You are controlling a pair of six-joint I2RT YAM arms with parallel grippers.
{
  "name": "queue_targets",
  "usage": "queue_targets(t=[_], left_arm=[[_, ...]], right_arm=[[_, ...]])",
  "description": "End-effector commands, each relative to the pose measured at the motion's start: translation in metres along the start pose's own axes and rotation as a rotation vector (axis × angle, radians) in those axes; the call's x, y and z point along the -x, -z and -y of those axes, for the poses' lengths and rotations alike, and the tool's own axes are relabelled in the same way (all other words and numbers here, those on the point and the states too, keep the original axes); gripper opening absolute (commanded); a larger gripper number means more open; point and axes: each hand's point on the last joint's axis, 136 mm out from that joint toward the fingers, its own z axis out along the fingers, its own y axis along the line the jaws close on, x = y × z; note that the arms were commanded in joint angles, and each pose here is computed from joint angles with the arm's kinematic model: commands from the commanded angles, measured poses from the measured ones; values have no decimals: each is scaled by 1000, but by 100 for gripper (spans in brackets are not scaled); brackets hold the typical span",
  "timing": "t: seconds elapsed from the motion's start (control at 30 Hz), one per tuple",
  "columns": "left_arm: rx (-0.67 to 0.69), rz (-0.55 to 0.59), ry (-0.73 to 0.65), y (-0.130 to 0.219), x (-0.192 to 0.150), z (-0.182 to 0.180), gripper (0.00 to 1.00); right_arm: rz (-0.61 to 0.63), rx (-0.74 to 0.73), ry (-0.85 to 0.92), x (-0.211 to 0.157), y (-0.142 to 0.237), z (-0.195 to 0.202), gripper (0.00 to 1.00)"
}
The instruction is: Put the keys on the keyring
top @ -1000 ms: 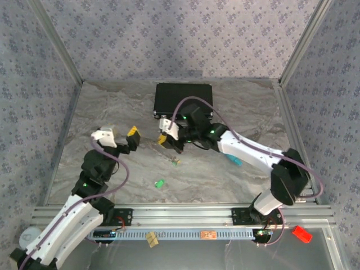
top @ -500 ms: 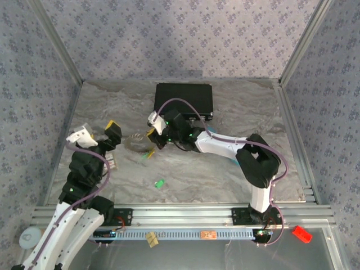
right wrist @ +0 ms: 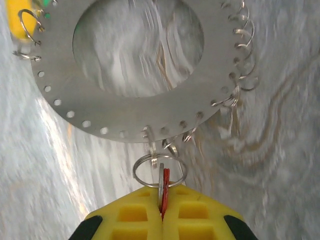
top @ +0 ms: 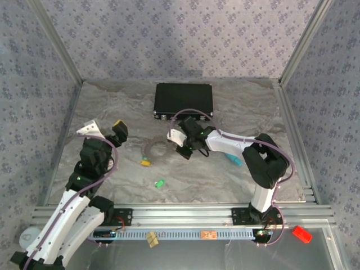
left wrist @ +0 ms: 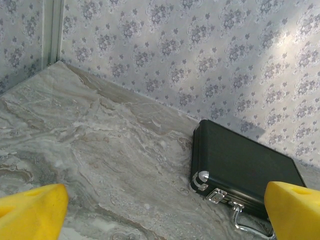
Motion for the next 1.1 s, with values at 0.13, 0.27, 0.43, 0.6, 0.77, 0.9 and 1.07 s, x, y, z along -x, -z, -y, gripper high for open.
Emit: queue_targets(t=[0.13,0.27,0.43,0.6,0.77,0.9,1.07], left_arm=[[-11,-8,9,-12,7,5,100],[2,-49,15,-23,7,3,100],[16,-67,23,-36,12,0,100],[2,-107,10,-48,9,4,100],[-33,-120,-31,-56,7,11,100],[-91,-133,-68,-61,4,22,100],[-158,-192,-89,-70,-6,36,100]], right_arm=[[-176,12,135,-48,13,-12,6],[-251,37,199,-66,13,-23,8],[-317,50,235,-79,14,-28,15],[-356,78,237,-92,18,-32,35],[-74,74,97,-45,48,-19,37],[301,-31,-106,6,87,9,40],[369,-67,-211,2,88,14,41]])
